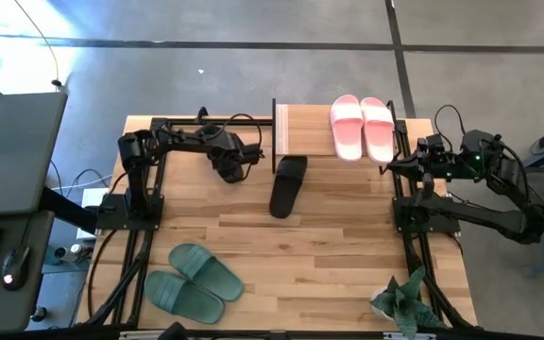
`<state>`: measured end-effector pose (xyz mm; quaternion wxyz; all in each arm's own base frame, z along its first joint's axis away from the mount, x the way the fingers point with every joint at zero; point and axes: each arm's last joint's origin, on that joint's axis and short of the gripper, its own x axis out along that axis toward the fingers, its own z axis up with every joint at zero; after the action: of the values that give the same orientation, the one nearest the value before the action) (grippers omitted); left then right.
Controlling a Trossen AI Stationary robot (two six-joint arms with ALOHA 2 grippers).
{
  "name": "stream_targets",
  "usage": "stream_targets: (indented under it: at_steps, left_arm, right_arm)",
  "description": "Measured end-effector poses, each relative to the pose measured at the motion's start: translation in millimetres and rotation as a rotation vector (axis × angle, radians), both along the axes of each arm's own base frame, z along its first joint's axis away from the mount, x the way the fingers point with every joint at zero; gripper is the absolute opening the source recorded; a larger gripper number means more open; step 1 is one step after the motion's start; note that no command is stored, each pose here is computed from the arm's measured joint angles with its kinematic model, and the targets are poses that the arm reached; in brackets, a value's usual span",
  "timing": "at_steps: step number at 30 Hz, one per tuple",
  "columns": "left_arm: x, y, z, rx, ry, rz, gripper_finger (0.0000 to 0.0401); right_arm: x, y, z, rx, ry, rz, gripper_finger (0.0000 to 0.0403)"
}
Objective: Pick and place slides into the shelf
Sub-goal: Move the black slide in front of the shelf
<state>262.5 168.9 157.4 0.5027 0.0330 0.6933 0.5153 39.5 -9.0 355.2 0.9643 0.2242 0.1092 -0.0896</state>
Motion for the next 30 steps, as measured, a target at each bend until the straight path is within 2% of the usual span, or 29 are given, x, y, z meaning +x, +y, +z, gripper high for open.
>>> stream_targets:
  at_steps: [9,21,25,30]
  left_arm:
    - [-3.8,10.1,-5.7,0.019,-0.009,-0.007,0.022]
    - [-14.7,26.5,-6.3,0.015,-0.025,0.057,0.0218]
    - [-13.6,28.2,-7.2,-0.007,-0.044,0.048,0.0187]
    - [-12.9,27.5,-7.6,-0.022,-0.054,0.047,0.0119]
  right_arm:
    - [0.0,-0.1,0.0,0.021,-0.003,-0.008,0.0]
    - [0.0,-0.1,0.0,0.022,-0.003,-0.009,0.0]
    - [0.0,-0.2,0.0,0.021,-0.003,-0.011,0.0]
    - [0.0,-0.2,0.0,0.021,-0.003,-0.011,0.0]
